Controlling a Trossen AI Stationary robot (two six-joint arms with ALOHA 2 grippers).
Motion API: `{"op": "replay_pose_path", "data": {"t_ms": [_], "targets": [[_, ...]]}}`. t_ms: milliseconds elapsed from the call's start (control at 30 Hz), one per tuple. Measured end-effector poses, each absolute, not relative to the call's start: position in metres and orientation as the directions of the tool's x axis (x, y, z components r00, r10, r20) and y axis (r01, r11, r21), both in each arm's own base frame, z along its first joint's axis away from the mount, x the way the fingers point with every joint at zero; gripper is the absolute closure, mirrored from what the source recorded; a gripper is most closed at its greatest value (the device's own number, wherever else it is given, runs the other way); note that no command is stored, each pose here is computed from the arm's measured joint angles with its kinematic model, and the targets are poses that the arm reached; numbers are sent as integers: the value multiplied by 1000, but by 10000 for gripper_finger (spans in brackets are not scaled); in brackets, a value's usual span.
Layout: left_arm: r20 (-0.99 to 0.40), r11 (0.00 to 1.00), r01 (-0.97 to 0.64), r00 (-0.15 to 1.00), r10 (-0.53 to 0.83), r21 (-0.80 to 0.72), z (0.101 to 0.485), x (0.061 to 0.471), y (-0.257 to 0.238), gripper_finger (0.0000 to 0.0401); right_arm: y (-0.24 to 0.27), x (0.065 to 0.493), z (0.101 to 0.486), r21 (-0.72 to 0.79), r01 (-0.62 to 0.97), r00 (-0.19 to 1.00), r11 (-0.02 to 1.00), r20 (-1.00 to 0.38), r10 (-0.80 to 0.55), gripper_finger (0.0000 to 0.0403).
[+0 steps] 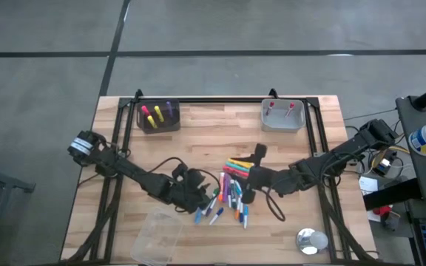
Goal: Pick & Place Markers
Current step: Put the blue highlighter pen into the black bin
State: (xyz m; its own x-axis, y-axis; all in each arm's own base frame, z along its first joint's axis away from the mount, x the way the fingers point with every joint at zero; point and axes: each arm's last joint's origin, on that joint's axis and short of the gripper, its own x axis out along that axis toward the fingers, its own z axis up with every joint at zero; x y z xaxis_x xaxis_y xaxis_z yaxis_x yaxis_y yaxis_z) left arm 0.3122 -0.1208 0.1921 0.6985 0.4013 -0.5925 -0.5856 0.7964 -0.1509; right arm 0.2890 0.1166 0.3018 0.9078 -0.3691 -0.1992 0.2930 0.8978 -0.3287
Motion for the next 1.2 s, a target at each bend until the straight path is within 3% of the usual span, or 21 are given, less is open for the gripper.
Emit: {"op": "replay_pose_path", "data": {"t_ms": [133,233,400,600,833,1200], "targets": [[-617,833,-542,695,369,-112,191,314,-118,255,115,288,299,-342,318,889,884,-217,-403,184],[-667,828,-523,693,274,-202,193,317,-116,255,115,287,296,-349,316,887,882,-223,-405,184],[-762,782,-521,641,94,-343,193,316,-119,255,114,287,293,-361,310,883,879,-234,-407,184],[-813,691,-577,581,-28,-436,192,313,-122,255,114,286,292,-362,311,880,879,-239,-410,184],[-817,630,-612,572,-64,-478,192,310,-131,255,114,286,291,-368,308,879,877,-242,-411,184],[-827,623,-621,557,-77,-476,189,304,-142,255,114,286,291,-364,306,880,880,-244,-407,184]]}}
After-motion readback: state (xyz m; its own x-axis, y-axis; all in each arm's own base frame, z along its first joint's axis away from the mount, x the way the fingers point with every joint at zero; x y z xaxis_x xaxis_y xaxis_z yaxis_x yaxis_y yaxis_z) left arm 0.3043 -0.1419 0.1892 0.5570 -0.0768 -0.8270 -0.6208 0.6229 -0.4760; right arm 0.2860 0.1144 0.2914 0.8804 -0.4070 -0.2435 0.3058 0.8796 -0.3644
